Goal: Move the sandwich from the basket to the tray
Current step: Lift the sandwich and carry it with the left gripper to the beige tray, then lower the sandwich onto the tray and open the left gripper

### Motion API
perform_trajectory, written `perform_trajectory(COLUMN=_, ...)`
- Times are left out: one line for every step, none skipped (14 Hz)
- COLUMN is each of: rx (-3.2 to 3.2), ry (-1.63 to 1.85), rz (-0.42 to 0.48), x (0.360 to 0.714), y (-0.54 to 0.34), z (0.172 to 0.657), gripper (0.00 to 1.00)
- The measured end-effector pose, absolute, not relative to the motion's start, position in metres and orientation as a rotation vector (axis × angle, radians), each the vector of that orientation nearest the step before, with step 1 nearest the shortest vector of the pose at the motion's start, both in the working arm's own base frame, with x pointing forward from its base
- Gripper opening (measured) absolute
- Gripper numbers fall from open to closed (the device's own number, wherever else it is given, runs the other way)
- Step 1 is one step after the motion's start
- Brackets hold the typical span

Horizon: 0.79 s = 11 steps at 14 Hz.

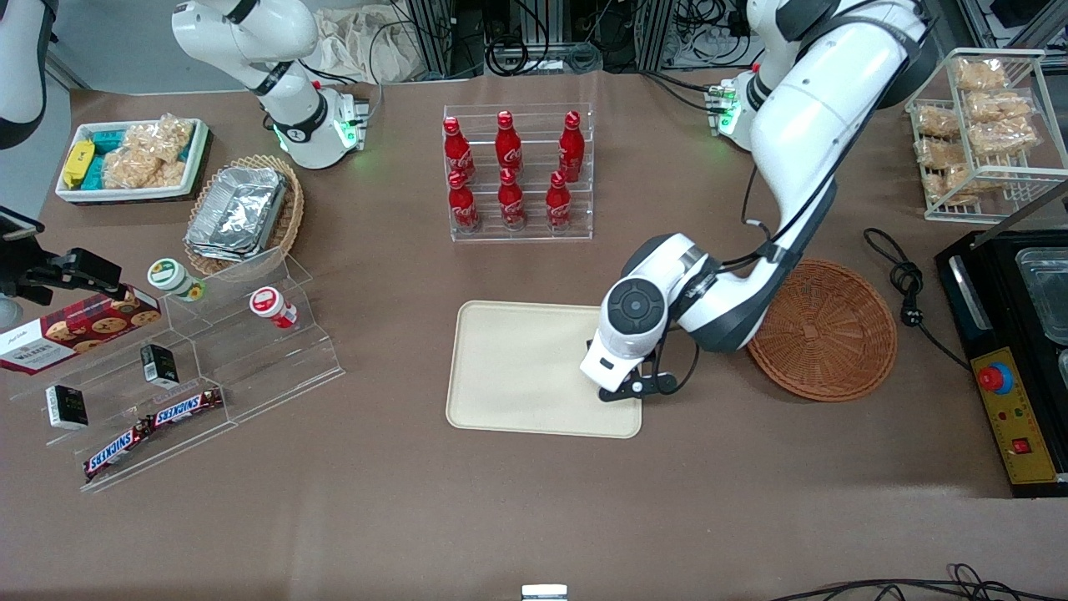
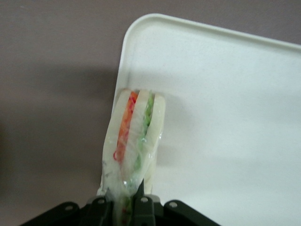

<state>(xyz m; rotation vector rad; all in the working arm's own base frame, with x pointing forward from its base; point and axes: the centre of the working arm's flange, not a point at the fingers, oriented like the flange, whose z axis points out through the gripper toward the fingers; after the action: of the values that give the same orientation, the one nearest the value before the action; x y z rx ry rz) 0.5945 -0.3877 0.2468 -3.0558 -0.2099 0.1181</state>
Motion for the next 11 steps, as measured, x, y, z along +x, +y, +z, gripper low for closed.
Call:
perform_trajectory(rx=-3.066, ry=-0.199, rz=0.102, x=0.596, y=-0.390, z=0.238, gripper=0.17)
perform_trajectory(rx=-3.077, ry=-0.196, rz=0.093, x=0.597, y=-0.393, z=0.235, gripper=0.17)
perform_trajectory(rx=-3.082, ry=-0.199, rz=0.085, x=0.598, y=-0.393, z=0.237, gripper=0.16)
perform_trajectory(rx=-3.088, ry=-0.206, rz=0.071, x=0.602, y=-0.393, z=0.242, gripper=0.16)
perform_trajectory(rx=-3.095, ry=-0.213, rz=0.057, x=0.606, y=-0.393, z=0.247, gripper=0.21)
perform_trajectory(rx=-3.100, ry=-0.219, rz=0.043, x=0.609, y=-0.393, z=0.252, gripper=0.30)
perform_trajectory(rx=-3.106, ry=-0.227, rz=0.030, x=0.612, y=-0.394, z=0.258, gripper=0.41)
perform_trajectory(rx=-3.111, ry=-0.239, rz=0.011, x=0.615, y=-0.394, z=0.265, gripper=0.50)
perform_trajectory(rx=-3.115, ry=-0.249, rz=-0.010, x=0.617, y=-0.393, z=0.275, gripper=0.61)
perform_trajectory(rx=-3.112, ry=-0.254, rz=-0.029, x=0.619, y=-0.392, z=0.287, gripper=0.70)
perform_trajectory(rx=-3.100, ry=-0.260, rz=-0.040, x=0.619, y=-0.390, z=0.300, gripper=0.79)
